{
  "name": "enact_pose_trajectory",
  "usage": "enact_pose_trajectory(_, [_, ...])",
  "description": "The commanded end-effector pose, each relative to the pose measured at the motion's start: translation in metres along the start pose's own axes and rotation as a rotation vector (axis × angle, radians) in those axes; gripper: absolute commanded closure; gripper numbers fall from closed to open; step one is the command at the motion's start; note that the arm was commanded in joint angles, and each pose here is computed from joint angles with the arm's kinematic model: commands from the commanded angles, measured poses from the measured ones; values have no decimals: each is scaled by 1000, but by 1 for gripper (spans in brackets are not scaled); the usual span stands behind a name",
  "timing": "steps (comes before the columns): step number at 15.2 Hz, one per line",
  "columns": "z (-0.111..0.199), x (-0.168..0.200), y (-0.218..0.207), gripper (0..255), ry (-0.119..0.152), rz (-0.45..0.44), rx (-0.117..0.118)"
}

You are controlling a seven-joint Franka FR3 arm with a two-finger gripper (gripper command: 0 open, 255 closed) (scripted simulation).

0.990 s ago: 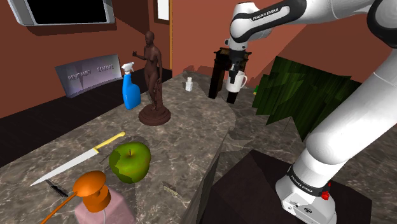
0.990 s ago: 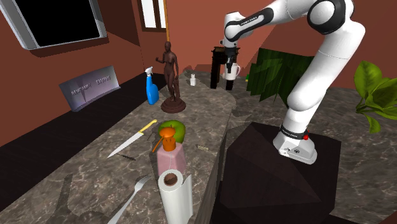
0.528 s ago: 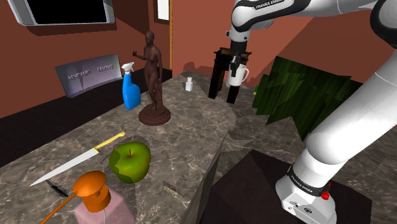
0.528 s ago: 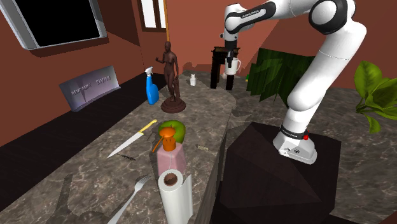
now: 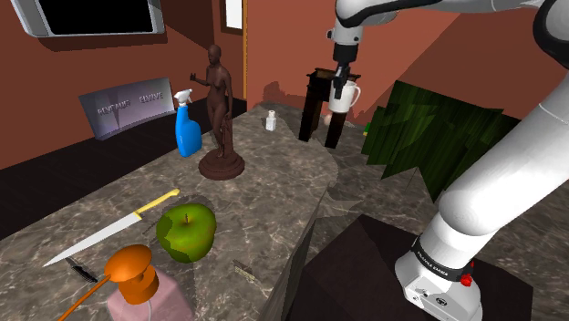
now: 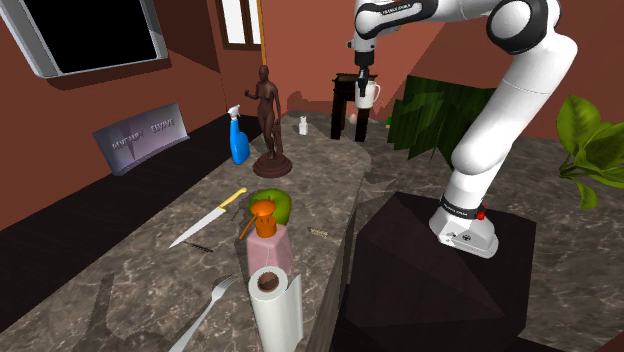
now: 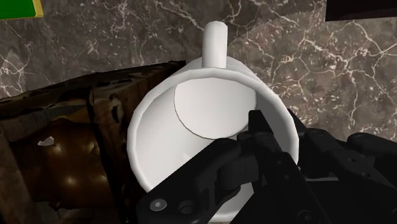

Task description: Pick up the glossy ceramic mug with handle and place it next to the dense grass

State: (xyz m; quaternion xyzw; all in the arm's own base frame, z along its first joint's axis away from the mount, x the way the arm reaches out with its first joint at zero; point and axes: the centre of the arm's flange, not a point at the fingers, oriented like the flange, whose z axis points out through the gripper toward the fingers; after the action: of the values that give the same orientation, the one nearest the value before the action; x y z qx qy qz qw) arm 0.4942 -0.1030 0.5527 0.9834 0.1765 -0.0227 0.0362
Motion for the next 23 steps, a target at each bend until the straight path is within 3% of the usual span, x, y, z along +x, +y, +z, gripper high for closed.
enact_pose_trajectory(1, [-11, 0, 0, 255, 0, 0, 0])
enact_pose_trajectory(23, [-127, -7, 8, 255, 0, 0, 0])
